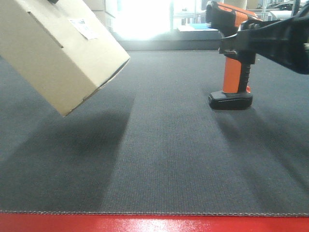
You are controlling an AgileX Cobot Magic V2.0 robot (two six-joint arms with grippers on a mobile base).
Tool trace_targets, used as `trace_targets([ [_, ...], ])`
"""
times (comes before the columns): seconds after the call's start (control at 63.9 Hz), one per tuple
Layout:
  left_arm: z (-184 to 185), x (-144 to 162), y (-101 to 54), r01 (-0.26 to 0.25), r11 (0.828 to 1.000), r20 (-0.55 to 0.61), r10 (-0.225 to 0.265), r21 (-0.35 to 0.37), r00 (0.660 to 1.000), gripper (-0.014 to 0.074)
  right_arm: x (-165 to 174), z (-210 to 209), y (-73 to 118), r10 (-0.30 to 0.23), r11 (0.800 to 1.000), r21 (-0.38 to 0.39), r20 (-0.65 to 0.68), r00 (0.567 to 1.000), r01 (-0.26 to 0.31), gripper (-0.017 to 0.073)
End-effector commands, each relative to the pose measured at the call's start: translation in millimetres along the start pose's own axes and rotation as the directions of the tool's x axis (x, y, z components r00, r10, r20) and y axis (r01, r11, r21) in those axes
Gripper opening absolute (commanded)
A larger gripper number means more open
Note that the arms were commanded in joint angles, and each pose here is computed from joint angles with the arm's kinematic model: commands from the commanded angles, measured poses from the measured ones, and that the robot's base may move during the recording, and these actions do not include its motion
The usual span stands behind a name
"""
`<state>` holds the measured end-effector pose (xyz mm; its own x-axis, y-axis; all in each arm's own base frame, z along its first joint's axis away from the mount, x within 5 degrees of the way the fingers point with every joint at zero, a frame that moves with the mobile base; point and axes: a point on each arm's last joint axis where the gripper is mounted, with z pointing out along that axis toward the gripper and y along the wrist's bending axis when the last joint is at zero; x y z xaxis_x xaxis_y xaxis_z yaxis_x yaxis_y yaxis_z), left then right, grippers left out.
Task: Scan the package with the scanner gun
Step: 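Grasp the orange scanner gun handle with the right gripper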
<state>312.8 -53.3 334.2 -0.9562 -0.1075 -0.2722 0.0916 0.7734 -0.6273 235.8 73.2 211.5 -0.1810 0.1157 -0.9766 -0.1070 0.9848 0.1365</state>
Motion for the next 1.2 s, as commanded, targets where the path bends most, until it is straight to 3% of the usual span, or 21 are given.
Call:
trace_targets([
  [0.0,-3,1,-7.8,-0.007,0.999,0.016,0.006,0.034,1.000,-0.0111,-5,11,-0.7,0.029,0.999,0.043,0.062,0.998,-0.032,0.0536],
  [0.25,-3,2,-7.9,-0.007,0.999,0.009,0.006,0.035,1.000,-0.0111,-6,36,1.2,0.068,0.992,0.099,0.070,0.995,-0.075,0.0536],
  [0.548,-3,2,-7.7,-0.007,0.999,0.009,0.007,0.033,1.000,-0.0111,-2,50,2.3,0.060,0.991,0.118,0.083,0.995,-0.070,0.0536],
  [0.72,-3,2,-7.7,-0.007,0.999,0.009,0.007,0.033,1.000,-0.0111,-2,59,1.0,0.094,0.982,0.158,0.093,0.991,-0.108,0.0536],
  [1.189,-3,2,-7.7,-0.007,0.999,0.009,0.007,0.033,1.000,-0.0111,2,77,3.8,0.095,0.979,0.173,0.104,0.990,-0.112,0.0536],
])
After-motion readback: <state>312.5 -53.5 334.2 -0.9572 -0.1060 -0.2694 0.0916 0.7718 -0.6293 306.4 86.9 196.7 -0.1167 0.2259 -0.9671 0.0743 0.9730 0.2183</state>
